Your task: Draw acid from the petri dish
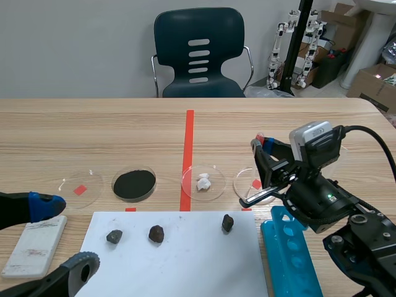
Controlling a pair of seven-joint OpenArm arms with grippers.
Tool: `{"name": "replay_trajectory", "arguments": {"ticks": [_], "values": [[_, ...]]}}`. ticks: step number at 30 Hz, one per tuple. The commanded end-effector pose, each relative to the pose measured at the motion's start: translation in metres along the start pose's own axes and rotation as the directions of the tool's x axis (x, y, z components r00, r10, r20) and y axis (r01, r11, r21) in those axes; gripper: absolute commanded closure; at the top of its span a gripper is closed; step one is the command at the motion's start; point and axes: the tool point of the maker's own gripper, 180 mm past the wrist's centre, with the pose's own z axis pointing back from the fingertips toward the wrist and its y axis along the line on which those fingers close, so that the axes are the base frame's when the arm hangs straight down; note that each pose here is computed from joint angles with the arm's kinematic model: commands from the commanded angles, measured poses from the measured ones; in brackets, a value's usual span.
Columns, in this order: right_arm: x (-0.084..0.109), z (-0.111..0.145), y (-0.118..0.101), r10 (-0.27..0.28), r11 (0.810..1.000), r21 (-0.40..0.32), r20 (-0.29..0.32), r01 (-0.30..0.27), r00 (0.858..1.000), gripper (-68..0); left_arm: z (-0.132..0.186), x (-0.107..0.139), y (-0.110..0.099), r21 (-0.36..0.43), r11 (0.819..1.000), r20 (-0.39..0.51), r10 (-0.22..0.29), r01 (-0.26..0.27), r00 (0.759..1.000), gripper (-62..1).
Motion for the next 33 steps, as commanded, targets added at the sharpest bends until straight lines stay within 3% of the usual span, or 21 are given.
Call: {"name": "replay_trajectory", "arguments": {"ticks": [1, 33], "values": [[0.0109, -0.005, -0.0055, 0.011, 1.0, -0.009, 0.039, -0.011, 0.999, -5.3, -0.0012, 0.0088, -0.001, -0.002, 1.0, 0.035, 0.002, -0.002, 0.999, -52.5], [0.0108, -0.0051, -0.0055, 0.011, 1.0, -0.009, 0.038, -0.011, 0.999, -3.7, -0.0012, 0.0088, -0.001, -0.002, 1.0, 0.035, 0.002, -0.002, 0.999, -52.5]]}}
